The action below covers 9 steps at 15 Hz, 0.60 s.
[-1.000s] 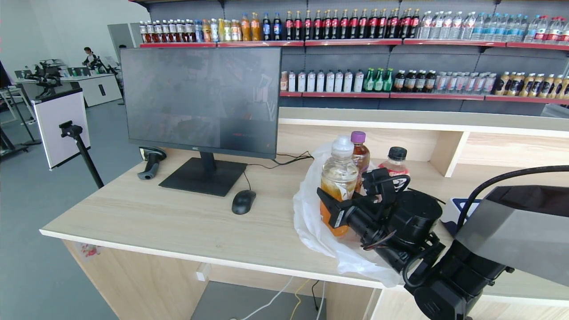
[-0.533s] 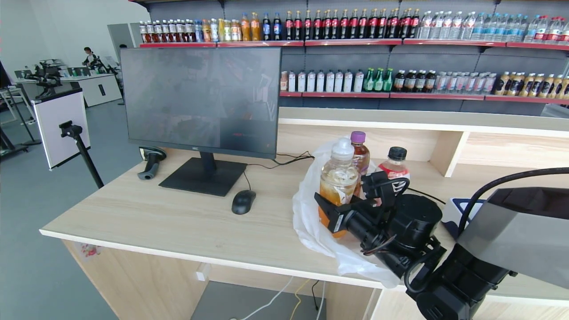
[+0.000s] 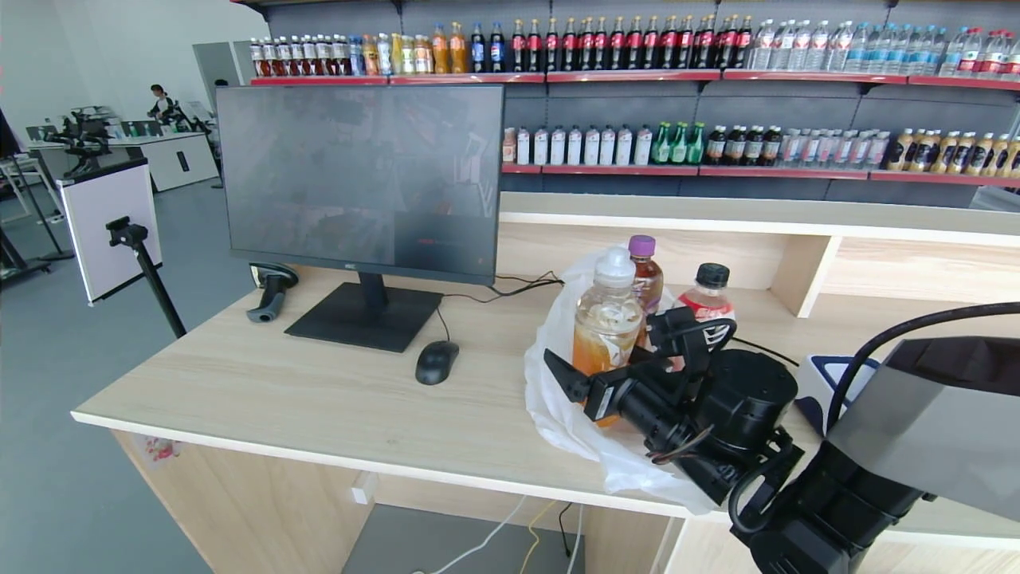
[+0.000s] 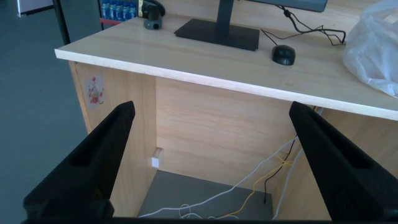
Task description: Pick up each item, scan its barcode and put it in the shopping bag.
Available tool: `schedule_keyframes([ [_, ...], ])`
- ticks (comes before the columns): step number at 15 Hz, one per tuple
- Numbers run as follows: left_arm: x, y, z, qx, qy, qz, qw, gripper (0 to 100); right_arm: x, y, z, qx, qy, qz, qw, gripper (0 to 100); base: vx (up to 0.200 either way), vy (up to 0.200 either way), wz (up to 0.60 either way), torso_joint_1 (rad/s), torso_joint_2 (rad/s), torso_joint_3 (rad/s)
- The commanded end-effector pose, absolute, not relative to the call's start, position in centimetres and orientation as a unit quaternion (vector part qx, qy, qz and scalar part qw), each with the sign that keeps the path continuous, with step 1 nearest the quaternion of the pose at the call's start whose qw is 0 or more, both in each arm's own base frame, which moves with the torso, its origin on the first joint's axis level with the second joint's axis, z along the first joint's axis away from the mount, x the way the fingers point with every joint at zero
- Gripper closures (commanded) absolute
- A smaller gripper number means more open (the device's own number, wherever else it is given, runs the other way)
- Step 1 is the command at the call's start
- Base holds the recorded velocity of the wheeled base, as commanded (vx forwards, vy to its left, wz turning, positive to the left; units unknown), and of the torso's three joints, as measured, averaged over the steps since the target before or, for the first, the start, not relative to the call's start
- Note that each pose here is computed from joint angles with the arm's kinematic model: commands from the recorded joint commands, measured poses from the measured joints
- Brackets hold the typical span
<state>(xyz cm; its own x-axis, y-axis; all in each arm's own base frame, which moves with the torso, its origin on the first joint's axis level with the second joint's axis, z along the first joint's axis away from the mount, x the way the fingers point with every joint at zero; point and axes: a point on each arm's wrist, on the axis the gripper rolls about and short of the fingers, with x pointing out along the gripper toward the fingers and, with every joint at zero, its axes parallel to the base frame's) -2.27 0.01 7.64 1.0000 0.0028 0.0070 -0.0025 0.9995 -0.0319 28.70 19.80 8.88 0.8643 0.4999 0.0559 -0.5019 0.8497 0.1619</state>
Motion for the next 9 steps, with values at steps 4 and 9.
schedule_keyframes([
  [4,-2.3,0.0,7.7,-0.015,-0.005,0.001,1.000,0,27.7,19.7,9.5,0.086,-0.006,0.267,0.960,0,0.000,0.000,0.00,0.000,0.00,0.000],
  [9,-2.3,0.0,7.7,-0.015,-0.005,0.001,1.000,0,27.2,19.3,10.1,0.088,-0.011,0.267,0.960,0,0.000,0.000,0.00,0.000,0.00,0.000],
])
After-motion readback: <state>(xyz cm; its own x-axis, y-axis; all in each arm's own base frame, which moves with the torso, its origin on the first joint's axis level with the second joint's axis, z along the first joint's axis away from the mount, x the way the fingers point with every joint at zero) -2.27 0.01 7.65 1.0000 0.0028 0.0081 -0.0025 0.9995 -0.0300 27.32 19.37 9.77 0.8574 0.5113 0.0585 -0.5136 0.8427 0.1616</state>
